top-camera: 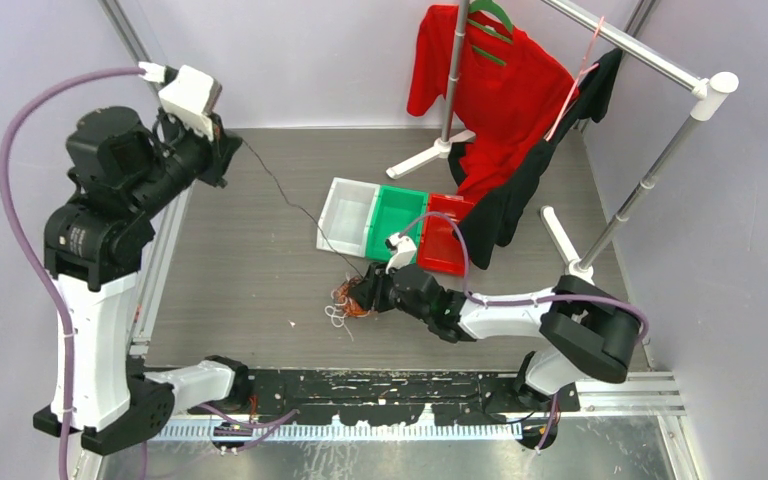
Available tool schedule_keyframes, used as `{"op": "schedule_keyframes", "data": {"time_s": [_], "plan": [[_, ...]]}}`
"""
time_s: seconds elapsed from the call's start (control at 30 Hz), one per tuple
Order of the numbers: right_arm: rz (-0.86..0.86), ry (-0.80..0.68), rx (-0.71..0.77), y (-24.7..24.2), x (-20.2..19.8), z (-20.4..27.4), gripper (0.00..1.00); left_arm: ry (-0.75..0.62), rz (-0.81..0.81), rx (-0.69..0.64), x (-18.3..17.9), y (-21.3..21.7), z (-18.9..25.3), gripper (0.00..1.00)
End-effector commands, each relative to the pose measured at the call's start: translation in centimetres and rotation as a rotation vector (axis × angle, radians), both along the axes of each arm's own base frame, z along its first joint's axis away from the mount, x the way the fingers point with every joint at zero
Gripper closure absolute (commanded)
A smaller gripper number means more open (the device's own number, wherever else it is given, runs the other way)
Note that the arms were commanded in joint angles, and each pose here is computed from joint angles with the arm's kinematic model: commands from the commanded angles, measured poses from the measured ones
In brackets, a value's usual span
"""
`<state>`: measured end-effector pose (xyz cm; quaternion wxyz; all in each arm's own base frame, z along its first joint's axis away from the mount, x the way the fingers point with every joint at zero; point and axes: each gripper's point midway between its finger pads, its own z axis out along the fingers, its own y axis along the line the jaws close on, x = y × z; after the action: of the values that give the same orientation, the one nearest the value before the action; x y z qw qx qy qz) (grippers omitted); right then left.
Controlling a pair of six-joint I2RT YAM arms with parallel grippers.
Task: Untangle the cables
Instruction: Untie the cable.
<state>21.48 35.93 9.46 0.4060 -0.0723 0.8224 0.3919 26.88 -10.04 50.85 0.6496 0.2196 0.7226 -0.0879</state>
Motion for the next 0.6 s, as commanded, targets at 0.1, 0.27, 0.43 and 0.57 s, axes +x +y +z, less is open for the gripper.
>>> {"op": "schedule_keyframes", "data": {"time_s": [0.1,0.27,0.43,0.57], "plan": [[0.100,-0.023,0.040,0.1,-1.0,4.0,0.55,0.264,0.060,0.116,1.0,1.2,-14.5,1.00],[0.192,0.031,0.046,0.6,-1.2,4.9,0.61,0.515,0.012,0.209,-0.1,1.2,-26.7,0.99],[0.237,0.096,0.020,0.7,-1.4,4.5,0.47,0.640,-0.052,0.247,-1.3,0.8,-31.3,0.94],[0.281,0.136,-0.016,0.5,-2.1,3.9,0.35,0.678,-0.092,0.303,-1.9,1.0,-33.5,0.78]]}}
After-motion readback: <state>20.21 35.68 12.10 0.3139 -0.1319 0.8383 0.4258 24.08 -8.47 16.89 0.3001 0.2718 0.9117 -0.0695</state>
